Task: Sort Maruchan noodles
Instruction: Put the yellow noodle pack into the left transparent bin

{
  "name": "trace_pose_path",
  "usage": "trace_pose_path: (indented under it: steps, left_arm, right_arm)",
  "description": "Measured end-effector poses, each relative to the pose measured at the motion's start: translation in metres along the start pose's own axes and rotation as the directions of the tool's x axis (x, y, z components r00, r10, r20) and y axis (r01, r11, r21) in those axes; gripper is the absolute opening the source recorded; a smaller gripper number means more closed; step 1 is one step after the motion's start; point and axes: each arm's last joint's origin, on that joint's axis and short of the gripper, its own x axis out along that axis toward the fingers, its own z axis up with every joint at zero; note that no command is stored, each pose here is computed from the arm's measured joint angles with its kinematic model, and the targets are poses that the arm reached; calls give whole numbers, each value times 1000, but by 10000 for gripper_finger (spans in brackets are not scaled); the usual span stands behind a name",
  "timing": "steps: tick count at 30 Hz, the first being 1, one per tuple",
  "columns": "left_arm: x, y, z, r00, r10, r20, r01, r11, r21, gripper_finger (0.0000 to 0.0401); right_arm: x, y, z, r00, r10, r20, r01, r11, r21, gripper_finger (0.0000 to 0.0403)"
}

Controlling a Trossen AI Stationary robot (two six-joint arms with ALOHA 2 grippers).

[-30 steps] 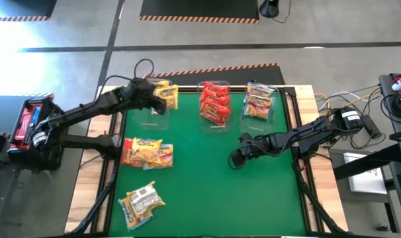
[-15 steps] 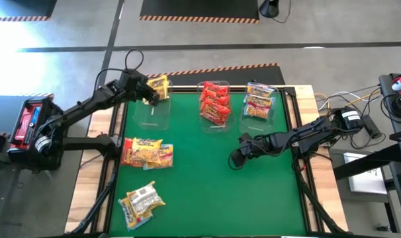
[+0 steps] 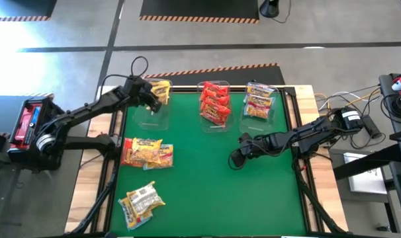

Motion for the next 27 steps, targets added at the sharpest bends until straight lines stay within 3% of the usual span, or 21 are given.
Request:
trace_pose_path:
  steps: [9, 27]
  left_arm:
    - [17, 3, -23, 989, -3, 147, 5, 1000, -10, 112]
    - [28, 4, -51, 992, -29, 119, 14, 992, 124, 112]
  right_arm:
    - [0, 0, 0, 1000, 0, 0, 0, 1000, 0, 128]
    - [0, 0, 0, 1000, 1, 0, -1, 1000, 0, 128]
